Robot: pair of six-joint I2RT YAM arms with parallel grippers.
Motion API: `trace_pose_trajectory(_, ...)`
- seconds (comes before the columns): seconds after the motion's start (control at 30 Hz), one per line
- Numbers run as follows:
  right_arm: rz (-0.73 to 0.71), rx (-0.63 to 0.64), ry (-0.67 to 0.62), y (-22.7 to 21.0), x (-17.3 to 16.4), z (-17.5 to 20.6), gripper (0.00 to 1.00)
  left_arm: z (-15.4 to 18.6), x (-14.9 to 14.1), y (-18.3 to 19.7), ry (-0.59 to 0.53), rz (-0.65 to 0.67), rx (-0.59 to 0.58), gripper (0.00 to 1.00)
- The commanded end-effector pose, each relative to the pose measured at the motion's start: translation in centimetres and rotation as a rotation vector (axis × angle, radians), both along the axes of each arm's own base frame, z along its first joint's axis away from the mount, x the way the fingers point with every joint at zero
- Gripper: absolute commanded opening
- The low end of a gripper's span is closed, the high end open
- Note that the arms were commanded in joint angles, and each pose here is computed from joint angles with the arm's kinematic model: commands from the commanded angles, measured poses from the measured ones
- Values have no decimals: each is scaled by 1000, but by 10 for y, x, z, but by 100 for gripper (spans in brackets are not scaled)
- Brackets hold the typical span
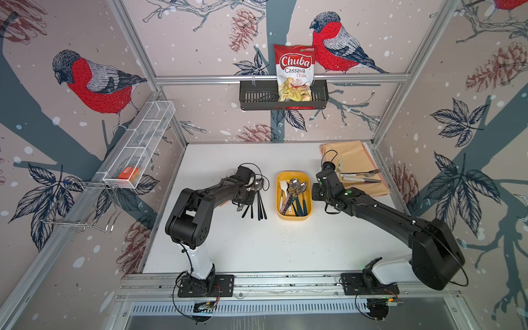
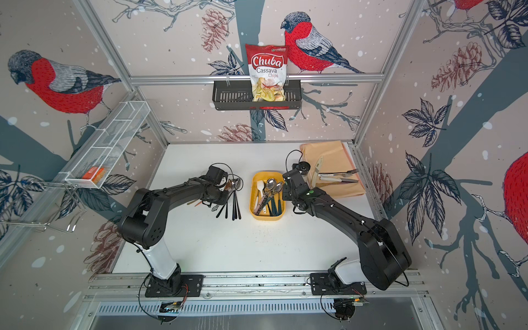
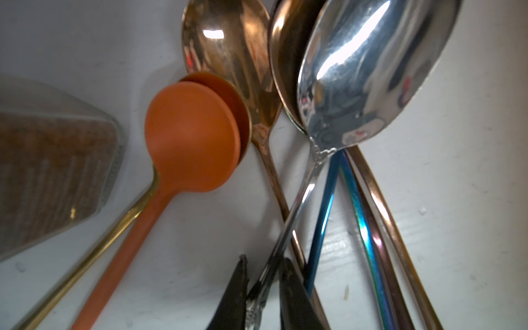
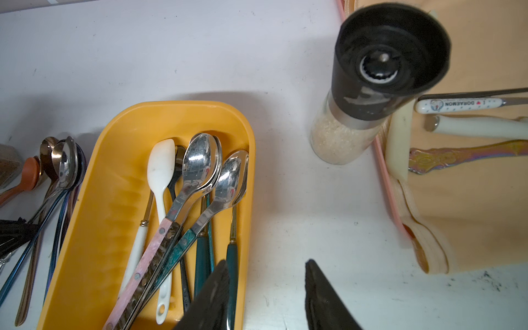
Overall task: Put the spoon into the storage box
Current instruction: Pick up the spoon from the center of the board.
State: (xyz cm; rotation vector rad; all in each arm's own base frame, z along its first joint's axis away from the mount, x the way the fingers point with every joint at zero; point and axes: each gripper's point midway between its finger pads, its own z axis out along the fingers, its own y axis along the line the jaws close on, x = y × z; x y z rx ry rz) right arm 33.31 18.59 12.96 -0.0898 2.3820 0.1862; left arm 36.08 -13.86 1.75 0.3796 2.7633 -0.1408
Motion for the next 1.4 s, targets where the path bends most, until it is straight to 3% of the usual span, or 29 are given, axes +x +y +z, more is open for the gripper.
trace_pose_trajectory(0.0, -5, 19, -11, 3, 2, 2, 45, -10, -9, 2, 44, -16, 9, 20)
trace_pose_trajectory(0.3, -7, 18, -14, 2, 2, 3, 45, -11, -9, -2, 51, -38, -4, 9)
trace_pose_trajectory(1.03, -7, 17, -30, 3, 4, 8, 45, 52, 3, -20, -82, -31, -96, 3)
trace_pose_trajectory(1.37, -32, 0, -71, -5, 8, 22, 45, 93, 5, -87, -119, -52, -198, 3)
